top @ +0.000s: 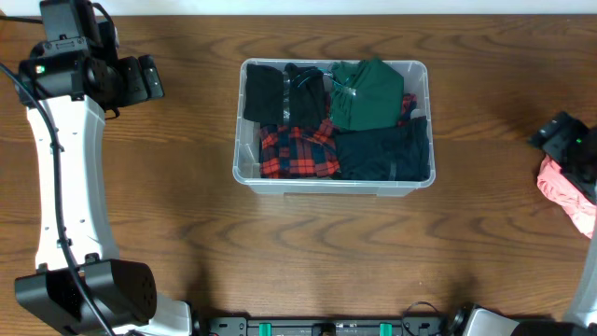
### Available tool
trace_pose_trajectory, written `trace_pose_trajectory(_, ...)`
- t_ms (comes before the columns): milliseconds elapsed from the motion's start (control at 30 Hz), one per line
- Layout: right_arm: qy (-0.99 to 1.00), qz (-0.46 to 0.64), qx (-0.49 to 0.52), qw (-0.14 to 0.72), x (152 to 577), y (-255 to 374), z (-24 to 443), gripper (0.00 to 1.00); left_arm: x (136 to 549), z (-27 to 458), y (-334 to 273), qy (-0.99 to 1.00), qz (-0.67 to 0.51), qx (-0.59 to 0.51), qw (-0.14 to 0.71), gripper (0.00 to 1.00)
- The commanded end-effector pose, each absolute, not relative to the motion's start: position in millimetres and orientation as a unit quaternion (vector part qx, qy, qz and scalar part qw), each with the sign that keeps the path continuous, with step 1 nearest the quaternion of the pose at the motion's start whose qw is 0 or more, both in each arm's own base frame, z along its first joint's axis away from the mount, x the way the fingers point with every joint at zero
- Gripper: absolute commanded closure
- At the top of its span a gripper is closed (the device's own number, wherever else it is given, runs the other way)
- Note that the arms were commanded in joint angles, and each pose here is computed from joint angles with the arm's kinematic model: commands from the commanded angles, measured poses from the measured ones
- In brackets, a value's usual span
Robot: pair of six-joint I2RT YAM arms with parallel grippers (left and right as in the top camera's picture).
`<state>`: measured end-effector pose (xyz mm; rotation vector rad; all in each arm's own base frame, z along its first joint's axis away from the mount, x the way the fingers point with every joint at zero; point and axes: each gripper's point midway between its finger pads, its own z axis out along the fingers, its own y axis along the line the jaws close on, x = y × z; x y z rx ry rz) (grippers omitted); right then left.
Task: Pack container
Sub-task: 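Move the right gripper to the pink garment and grasp it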
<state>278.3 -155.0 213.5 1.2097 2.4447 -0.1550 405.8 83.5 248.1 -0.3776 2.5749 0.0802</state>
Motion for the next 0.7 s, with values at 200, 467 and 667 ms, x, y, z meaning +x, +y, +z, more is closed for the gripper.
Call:
trace_pose_trajectory(200, 0.910, -0.088, 0.375, 0.155, 272, -205, 154, 0.08, 406, 254, 85, 0.951, 0.031, -0.142, 0.272, 0.02)
trace_pose_trajectory(467, 0.953, -0.102, 0.267, 0.103, 286, -219, 108, 0.12, 406, 254, 85, 0.951, 0.031, -0.142, 0.273, 0.02)
trace_pose_trajectory(667, 0.960, -0.113, 0.254, 0.026, 278, -219, 68, 0.16, 406, 254, 85, 0.951, 0.031, -0.142, 0.273, 0.02)
